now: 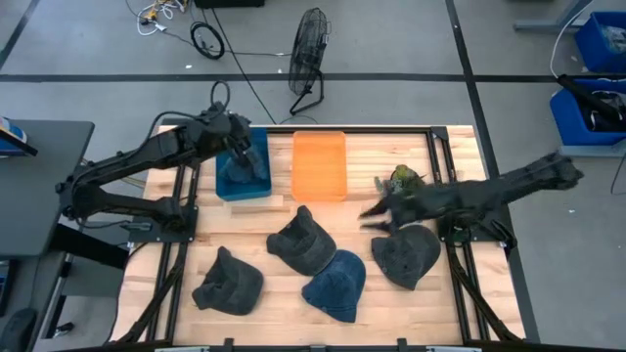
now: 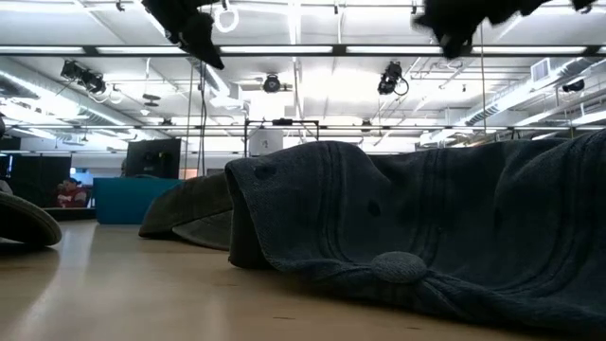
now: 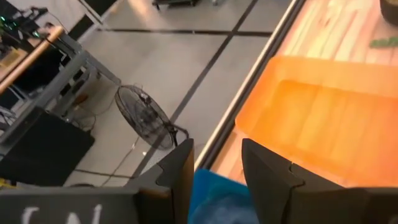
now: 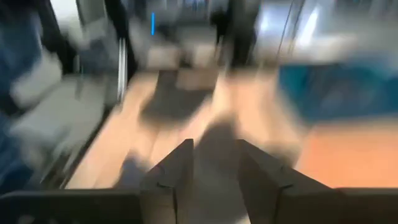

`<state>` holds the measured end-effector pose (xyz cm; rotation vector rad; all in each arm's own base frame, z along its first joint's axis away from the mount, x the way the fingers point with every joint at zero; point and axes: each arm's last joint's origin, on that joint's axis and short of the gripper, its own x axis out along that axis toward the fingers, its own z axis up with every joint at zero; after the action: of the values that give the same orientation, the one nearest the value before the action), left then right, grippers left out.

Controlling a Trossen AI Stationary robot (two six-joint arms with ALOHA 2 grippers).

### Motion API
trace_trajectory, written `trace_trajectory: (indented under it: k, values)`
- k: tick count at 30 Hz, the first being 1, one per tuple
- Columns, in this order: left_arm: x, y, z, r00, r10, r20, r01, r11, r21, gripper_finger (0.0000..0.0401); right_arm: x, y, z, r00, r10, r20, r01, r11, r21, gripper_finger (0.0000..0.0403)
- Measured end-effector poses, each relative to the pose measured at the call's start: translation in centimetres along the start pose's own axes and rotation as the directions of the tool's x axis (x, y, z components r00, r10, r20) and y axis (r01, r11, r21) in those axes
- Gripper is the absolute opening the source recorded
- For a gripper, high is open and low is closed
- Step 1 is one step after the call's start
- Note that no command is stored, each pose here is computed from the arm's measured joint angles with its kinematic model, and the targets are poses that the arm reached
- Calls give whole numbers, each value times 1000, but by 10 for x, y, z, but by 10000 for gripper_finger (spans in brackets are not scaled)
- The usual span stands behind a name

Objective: Pick & Place hat
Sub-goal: Put the blue cap into the blue bin

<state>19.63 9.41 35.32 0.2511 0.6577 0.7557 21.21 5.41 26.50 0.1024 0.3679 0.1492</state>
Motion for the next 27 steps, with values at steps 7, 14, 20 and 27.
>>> trace_trajectory:
  k: [7, 14, 20, 27]
  values:
    - [0, -2, -6, 998, -14, -59, 16, 999, 29, 138, 78, 36, -22, 930, 101, -354, -52, 988, 148, 121]
    - [0, -2, -6, 998, -14, -62, 16, 1000, 27, 138, 132, 65, -39, 883, 114, -455, -40, 985, 170, 121]
    - [0, -2, -8, 997, -18, -79, 21, 999, 35, 138, 153, 72, -64, 849, 31, -528, 27, 994, 102, 121]
    - [0, -3, -11, 994, -24, -109, 29, 998, 49, 138, 154, 72, -72, 834, -30, -551, 61, 997, 37, 121]
